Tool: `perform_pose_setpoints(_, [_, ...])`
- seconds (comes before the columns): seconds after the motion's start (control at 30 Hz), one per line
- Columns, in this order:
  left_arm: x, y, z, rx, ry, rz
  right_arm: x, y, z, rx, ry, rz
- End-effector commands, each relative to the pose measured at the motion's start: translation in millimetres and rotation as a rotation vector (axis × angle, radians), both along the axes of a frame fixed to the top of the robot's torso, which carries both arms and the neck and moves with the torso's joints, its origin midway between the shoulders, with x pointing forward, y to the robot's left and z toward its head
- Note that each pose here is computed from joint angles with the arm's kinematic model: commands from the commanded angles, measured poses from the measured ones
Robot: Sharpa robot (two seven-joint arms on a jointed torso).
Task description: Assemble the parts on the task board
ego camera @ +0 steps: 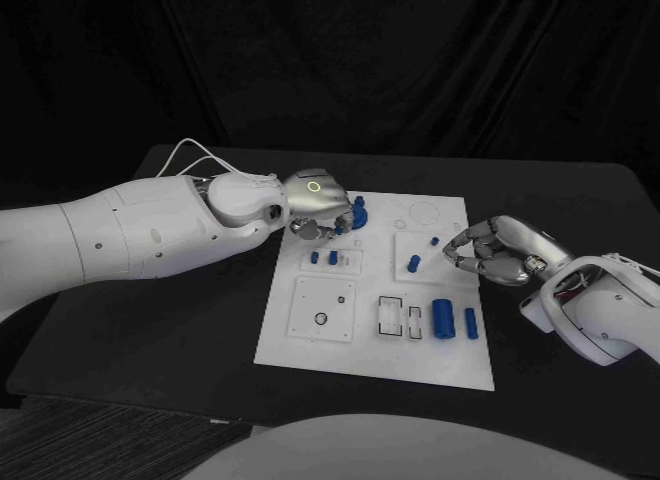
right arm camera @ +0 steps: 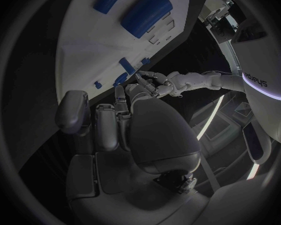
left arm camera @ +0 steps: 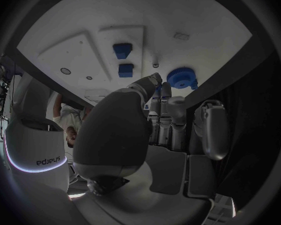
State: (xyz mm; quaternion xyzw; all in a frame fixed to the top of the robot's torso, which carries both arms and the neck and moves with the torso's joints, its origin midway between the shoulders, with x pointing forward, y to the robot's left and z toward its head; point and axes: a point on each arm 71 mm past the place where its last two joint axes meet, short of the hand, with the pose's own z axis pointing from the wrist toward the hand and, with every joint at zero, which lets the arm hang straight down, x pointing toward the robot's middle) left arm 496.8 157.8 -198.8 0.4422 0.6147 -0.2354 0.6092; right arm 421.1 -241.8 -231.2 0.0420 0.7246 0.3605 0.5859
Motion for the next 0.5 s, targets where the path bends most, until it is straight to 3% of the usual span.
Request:
perform_pose_setpoints(0.03, [1.2, 2.8, 13.5, -0.046, -0.043, 0.010, -0.1, 0, -2.8, -0.013, 0.018, -0.007])
perform_pose_setpoints(0.23, [2.6, 11.0, 24.0, -0.070, -0.050, 0.024, 0.4, 1, -4.1, -0.017, 0.026, -0.007])
perform_pose_setpoints(0.5, [4.2, 16.7, 25.2, -0.052, -0.029, 0.048, 0.8, 2, -5.6, -0.019, 0.032, -0.006])
